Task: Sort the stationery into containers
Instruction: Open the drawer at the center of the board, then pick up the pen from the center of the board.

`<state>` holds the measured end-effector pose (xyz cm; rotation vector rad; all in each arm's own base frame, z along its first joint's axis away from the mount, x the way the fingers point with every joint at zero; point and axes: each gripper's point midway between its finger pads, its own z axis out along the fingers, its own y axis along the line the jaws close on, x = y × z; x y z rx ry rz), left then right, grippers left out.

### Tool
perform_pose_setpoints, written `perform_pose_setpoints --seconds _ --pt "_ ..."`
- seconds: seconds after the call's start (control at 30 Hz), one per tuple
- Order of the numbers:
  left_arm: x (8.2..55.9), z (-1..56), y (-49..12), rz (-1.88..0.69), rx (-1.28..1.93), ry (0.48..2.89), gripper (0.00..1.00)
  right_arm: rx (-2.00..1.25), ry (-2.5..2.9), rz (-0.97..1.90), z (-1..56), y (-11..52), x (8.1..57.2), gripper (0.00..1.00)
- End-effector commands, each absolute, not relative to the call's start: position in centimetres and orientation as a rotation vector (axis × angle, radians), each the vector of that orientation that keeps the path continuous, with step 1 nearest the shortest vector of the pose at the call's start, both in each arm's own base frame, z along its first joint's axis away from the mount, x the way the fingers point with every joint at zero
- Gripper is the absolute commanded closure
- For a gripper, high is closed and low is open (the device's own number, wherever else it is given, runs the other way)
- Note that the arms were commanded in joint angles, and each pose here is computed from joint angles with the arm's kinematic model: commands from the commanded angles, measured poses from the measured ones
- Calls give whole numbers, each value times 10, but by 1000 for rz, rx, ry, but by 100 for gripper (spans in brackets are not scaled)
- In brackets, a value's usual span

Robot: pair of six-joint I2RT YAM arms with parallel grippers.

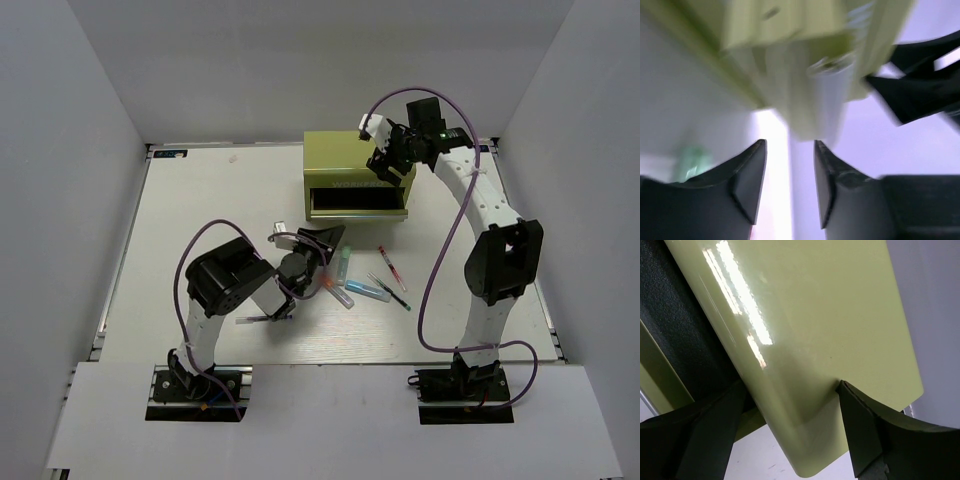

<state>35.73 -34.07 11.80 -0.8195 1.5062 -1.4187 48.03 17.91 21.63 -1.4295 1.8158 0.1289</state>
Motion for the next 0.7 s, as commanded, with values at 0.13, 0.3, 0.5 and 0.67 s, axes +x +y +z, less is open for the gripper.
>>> perform_pose_setpoints --seconds 0.13,0.3,0.5,0.67 --pt "340 182 -333 -1558 -755 1311 25 -1436 1840 179 207 173 460 19" --pt "328 201 -328 -1579 -693 1301 22 -1468 1775 213 223 173 434 17" --pt "301 182 -303 -1519 -667 1430 13 -1481 1639 230 249 172 388 19" --pt "277 179 -281 -1451 -623 1539 11 -1503 1591 355 236 177 343 30"
